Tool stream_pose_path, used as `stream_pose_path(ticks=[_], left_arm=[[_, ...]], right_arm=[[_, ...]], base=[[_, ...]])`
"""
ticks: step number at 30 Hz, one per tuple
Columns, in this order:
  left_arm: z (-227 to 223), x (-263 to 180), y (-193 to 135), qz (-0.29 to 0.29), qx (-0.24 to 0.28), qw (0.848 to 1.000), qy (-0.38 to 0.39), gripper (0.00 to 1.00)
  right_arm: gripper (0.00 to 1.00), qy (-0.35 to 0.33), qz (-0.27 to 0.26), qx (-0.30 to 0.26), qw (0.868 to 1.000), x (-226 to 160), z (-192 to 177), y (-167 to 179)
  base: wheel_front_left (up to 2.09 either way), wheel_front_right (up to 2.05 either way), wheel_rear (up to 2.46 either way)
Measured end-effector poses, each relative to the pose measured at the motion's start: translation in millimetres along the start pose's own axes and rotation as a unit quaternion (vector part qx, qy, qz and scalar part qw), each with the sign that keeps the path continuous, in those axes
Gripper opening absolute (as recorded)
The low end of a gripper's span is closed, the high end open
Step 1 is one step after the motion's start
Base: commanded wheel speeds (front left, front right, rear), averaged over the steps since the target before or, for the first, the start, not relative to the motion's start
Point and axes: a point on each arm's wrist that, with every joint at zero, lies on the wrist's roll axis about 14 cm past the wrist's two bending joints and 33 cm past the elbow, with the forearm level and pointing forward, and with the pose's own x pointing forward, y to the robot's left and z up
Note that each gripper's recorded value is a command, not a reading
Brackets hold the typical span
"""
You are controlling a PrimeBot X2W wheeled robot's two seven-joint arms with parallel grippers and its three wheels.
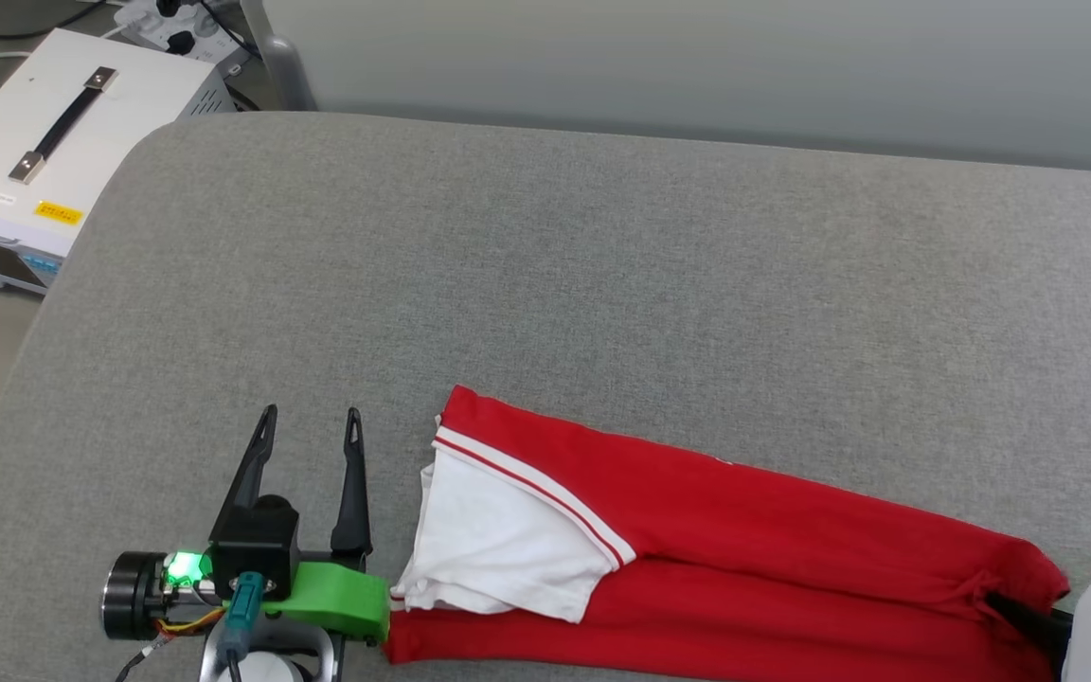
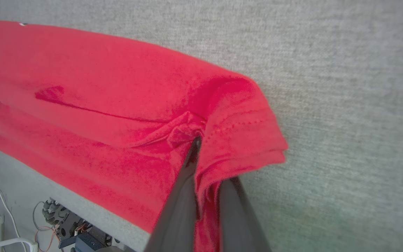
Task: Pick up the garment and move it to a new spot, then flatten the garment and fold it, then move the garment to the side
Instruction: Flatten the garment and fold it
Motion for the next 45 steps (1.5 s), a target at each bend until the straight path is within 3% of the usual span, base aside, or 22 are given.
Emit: stream_pose_path(ticks=[4, 10, 16, 19, 23, 30, 35, 36, 45], left_arm=[[2.8, -3.5, 0.4, -0.003, 0.003, 1.000, -0.006, 1.00], [8.6, -3.6, -0.1, -0.005, 0.004, 1.000, -0.017, 1.00], [11.3, -5.3, -1.6, -0.007, 0.001, 1.000, -0.022, 1.00], [11.7, -7.9, -2.9, -0.009, 0.001, 1.000, -0.023, 1.00], [12.4, -8.8, -1.9, -0.011, 0.004, 1.000, -0.025, 1.00], [9.0, -7.7, -8.0, -0.019, -0.002, 1.000, -0.020, 1.00], [3.9, -7.7, -9.9, -0.019, -0.003, 1.000, -0.012, 1.00], [1.5, -7.2, -10.4, -0.018, -0.004, 1.000, -0.008, 1.00], [-6.1, -2.8, -11.4, -0.013, -0.005, 1.000, 0.004, 1.00]], right_arm=[[0.00, -0.020, -0.030, -0.013, 0.999, -13.3, 11.4, -20.0], [0.00, -0.041, -0.118, -0.026, 0.992, -48.5, 30.2, -77.7], [0.00, -0.055, -0.127, -0.025, 0.990, -58.6, 39.2, -82.7], [0.00, -0.071, -0.093, -0.030, 0.993, -59.2, 47.2, -61.7], [0.00, -0.079, 0.005, -0.041, 0.996, -60.4, 50.8, -1.1], [0.00, -0.052, 0.110, -0.084, 0.989, -54.0, 41.9, 72.1], [0.00, -0.035, 0.168, -0.121, 0.978, -35.5, 43.3, 121.6], [0.00, -0.028, 0.196, -0.144, 0.970, -23.6, 46.9, 148.3], [0.00, 0.001, 0.251, -0.205, 0.946, 15.6, 44.6, 213.9]], base=[[0.00, 0.00, 0.00], [0.00, 0.00, 0.00], [0.00, 0.00, 0.00], [0.00, 0.00, 0.00], [0.00, 0.00, 0.00], [0.00, 0.00, 0.00], [0.00, 0.00, 0.00], [0.00, 0.00, 0.00], [0.00, 0.00, 0.00]])
